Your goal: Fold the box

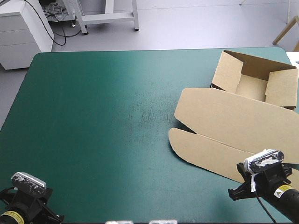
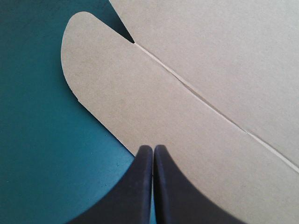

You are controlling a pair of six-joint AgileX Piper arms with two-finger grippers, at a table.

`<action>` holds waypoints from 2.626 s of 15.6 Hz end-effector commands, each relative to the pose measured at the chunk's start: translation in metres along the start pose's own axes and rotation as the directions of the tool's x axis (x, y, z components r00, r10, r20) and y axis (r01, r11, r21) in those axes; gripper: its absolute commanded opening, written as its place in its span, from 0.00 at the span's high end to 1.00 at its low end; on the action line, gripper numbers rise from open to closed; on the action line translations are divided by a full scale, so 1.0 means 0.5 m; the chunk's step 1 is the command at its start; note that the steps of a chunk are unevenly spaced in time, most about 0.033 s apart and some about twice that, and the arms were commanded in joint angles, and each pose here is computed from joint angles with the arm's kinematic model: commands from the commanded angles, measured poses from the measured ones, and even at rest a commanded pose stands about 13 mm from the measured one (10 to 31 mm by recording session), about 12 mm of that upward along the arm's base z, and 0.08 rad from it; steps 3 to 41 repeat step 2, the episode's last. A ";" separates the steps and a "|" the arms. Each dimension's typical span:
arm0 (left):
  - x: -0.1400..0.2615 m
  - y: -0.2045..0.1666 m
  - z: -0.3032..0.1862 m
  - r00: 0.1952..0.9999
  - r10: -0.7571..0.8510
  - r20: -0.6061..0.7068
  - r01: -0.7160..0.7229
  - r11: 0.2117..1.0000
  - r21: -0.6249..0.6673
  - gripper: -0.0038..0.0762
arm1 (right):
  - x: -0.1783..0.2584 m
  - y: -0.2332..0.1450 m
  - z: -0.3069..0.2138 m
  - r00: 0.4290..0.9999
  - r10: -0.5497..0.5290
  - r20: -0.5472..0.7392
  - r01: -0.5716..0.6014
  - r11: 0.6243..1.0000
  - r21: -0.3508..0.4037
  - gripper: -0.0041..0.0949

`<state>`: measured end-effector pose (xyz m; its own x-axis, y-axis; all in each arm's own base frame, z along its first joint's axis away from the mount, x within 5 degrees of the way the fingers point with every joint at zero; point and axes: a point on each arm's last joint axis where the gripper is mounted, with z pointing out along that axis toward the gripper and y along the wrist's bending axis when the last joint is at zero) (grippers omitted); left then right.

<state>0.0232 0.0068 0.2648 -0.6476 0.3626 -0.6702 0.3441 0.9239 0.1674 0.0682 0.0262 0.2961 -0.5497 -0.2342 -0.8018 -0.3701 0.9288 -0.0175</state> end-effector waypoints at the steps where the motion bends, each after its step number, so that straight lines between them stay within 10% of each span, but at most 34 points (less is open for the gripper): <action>1: -0.021 0.003 -0.008 0.998 0.002 0.064 -0.002 1.000 -0.004 0.96 | -0.022 -0.002 -0.008 0.997 -0.003 0.078 0.002 1.000 0.015 0.97; 41: -0.021 0.003 -0.008 0.998 0.002 0.064 -0.002 1.000 -0.004 0.96 | -0.022 -0.002 -0.008 0.997 -0.003 0.078 0.002 1.000 0.015 0.97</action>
